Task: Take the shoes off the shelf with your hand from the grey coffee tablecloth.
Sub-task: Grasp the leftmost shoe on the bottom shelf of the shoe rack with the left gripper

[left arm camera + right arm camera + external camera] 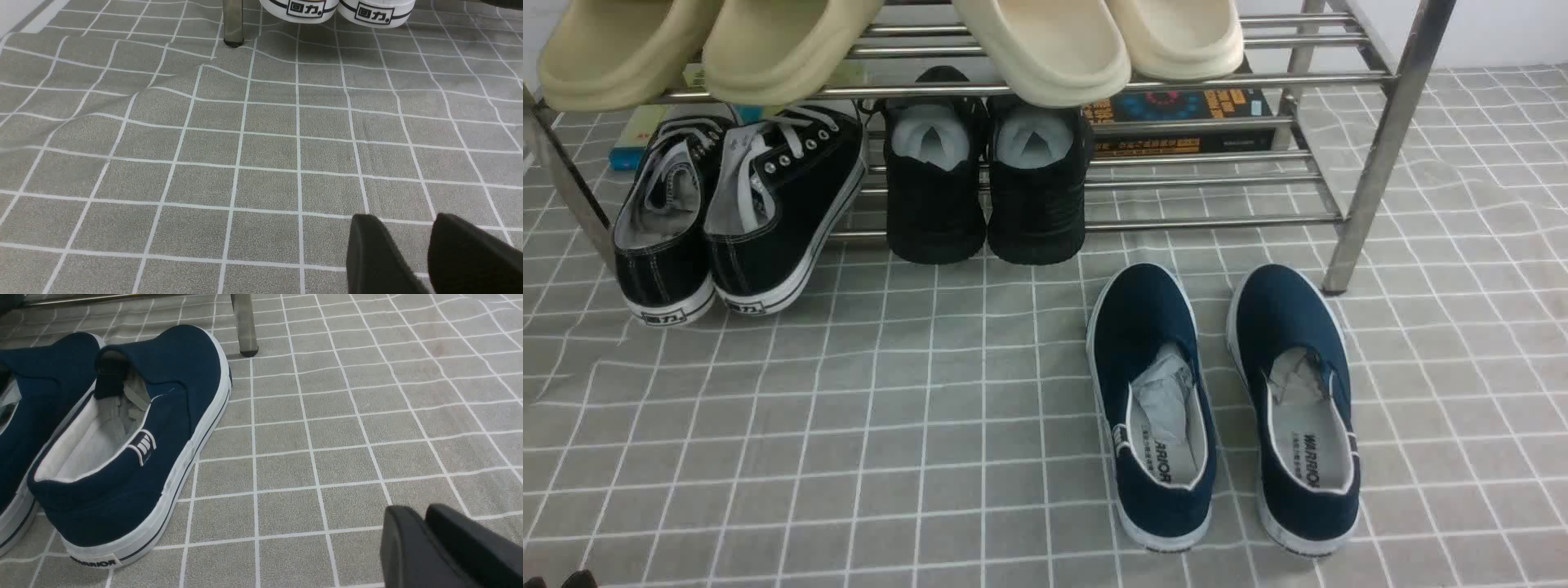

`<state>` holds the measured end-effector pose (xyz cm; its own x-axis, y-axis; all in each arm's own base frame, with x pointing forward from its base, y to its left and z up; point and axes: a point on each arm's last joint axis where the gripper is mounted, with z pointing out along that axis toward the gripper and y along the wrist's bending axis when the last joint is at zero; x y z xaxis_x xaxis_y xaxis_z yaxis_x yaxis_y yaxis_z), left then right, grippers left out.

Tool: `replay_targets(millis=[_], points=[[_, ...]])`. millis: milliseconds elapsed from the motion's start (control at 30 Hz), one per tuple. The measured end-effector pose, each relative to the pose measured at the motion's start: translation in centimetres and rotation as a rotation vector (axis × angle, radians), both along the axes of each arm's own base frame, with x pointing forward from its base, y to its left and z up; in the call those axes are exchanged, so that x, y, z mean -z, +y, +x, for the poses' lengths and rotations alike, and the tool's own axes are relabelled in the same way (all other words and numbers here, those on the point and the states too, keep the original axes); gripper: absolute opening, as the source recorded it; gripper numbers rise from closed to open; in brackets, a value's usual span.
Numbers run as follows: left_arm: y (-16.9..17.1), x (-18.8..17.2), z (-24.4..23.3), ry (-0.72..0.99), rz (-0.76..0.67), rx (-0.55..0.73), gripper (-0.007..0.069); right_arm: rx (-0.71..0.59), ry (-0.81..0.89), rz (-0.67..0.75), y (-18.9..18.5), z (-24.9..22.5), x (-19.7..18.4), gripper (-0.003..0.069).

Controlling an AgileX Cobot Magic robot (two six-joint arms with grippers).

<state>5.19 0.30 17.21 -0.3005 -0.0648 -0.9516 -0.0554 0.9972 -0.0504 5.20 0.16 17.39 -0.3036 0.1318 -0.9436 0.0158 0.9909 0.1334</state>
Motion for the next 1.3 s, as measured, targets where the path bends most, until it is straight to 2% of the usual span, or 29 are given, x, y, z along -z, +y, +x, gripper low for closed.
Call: replay_targets(millis=[567,667,700,733,767,800,833,900,967,1100,1200,1233,1267,1300], points=[[0.0,0.0,0.0,-0.002,0.005,0.000,0.0240,0.000,0.000,-0.001,0.0,0.0,0.0,0.0095],[-0.1,0.0,0.0,-0.005,-0.087,-0.013,0.0240,0.000,0.000,-0.001,0.0,0.0,0.0,0.0097],[-0.5,0.0,0.0,-0.007,-0.274,-0.034,0.0240,0.000,0.000,-0.001,0.0,0.0,0.0,0.0099],[-0.7,0.0,0.0,-0.006,-0.378,-0.045,0.0240,0.000,0.000,-0.001,0.0,0.0,0.0,0.0100],[-1.2,-0.1,0.0,0.007,-0.681,-0.079,0.0240,0.000,0.000,-0.001,0.0,0.0,0.0,0.0103],[-1.3,-0.1,0.0,0.010,-0.739,-0.082,0.0240,0.000,0.000,-0.001,0.0,0.0,0.0,0.0103],[-1.7,-0.2,0.0,0.030,-0.997,-0.117,0.0240,0.000,0.000,-0.001,0.0,0.0,0.0,0.0105],[-2.0,-0.4,0.0,0.039,-1.230,-0.149,0.0240,0.000,0.000,-0.001,0.0,0.0,0.0,0.0105],[-1.9,-0.7,0.1,0.001,-1.313,-0.158,0.0240,0.000,0.000,-0.001,0.0,0.0,0.0,0.0105],[-1.5,-1.6,0.3,-0.103,-1.309,-0.142,0.0207,0.000,0.000,-0.001,0.0,0.0,0.0,0.0106],[-1.5,-6.6,-0.5,-0.231,-1.012,-0.011,0.0085,0.000,0.000,-0.001,0.0,0.0,0.0,0.0110],[-1.5,-7.9,-0.8,-0.253,-0.922,0.012,0.0055,0.000,0.000,-0.001,0.0,0.0,0.0,0.0110],[-1.5,-10.7,-1.0,-0.280,-0.803,0.041,0.0025,0.000,0.000,-0.001,0.0,0.0,0.0,0.0112],[-1.5,-11.7,-1.0,-0.264,-0.738,0.046,0.0014,0.000,0.000,-0.001,0.0,0.0,0.0,0.0113]])
